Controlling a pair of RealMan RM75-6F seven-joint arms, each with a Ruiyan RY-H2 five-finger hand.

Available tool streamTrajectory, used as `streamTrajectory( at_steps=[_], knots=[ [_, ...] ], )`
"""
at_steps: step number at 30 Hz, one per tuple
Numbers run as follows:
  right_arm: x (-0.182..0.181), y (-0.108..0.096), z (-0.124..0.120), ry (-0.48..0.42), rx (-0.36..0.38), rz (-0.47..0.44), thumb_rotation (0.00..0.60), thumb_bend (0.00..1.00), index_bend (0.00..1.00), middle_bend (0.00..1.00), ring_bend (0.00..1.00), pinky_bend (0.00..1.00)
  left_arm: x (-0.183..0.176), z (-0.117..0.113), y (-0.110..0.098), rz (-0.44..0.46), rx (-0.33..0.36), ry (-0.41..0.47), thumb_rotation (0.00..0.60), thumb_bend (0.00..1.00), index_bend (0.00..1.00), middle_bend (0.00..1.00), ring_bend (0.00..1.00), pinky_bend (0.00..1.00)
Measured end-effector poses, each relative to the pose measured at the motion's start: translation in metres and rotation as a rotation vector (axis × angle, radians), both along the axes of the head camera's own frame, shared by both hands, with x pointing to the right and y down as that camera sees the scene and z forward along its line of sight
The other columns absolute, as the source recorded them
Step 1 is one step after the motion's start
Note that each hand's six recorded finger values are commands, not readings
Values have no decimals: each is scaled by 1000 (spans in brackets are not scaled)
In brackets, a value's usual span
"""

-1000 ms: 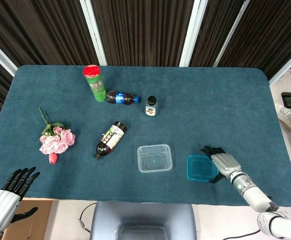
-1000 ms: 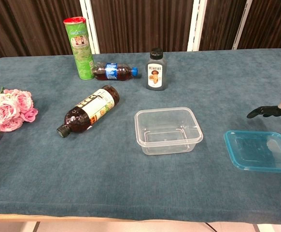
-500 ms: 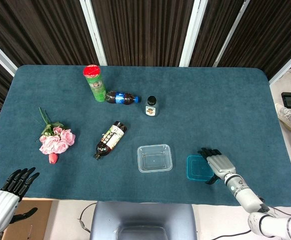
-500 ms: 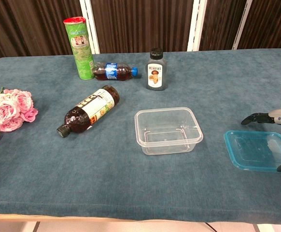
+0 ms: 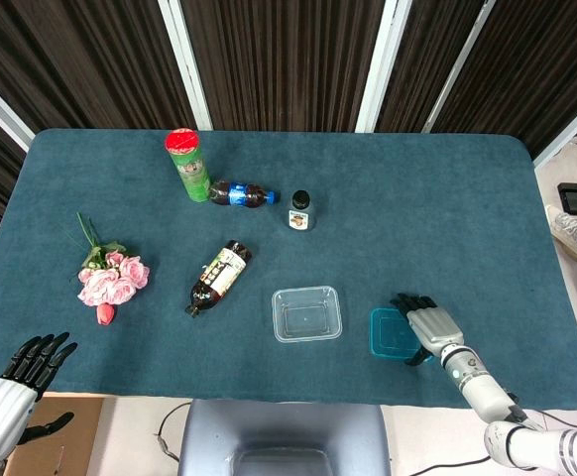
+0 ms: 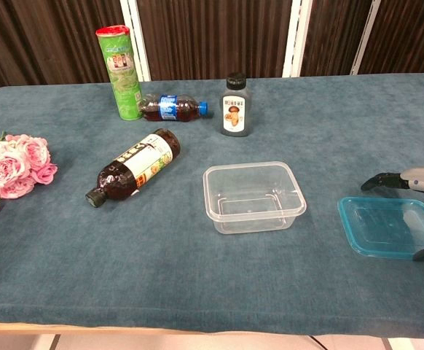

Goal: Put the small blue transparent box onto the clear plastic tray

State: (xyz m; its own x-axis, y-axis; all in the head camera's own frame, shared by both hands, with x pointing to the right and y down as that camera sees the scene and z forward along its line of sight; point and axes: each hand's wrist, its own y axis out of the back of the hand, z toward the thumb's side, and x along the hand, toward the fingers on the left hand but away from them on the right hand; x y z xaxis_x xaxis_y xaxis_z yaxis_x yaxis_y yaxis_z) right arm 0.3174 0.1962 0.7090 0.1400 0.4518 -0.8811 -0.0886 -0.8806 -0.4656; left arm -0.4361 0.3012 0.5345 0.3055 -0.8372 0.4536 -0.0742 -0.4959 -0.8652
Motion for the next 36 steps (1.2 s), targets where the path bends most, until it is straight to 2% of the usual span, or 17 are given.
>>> streamTrajectory(
  at_steps=[13, 22, 31, 36],
  knots=[
    [-3, 3, 4, 15, -3, -13, 600, 180, 178, 63, 0, 0, -1, -1, -1, -2, 1, 5, 600, 428, 0, 18, 17, 100],
    [-2, 4, 7, 32, -7, -19, 600, 181, 236, 107, 0, 0, -1, -1, -1, -2, 2, 6, 600, 428, 0, 17, 16, 100],
    [-1, 4, 8, 44, -6, -20, 600, 180, 321, 179, 2, 0, -1, -2, 0, -2, 4, 7, 600, 428, 0, 17, 16, 100],
    [-1, 4, 8, 49, 2, -24, 600, 180, 466, 270, 74, 6, -1, -2, -1, -3, 5, 8, 600, 427, 0, 17, 17, 100]
  ],
)
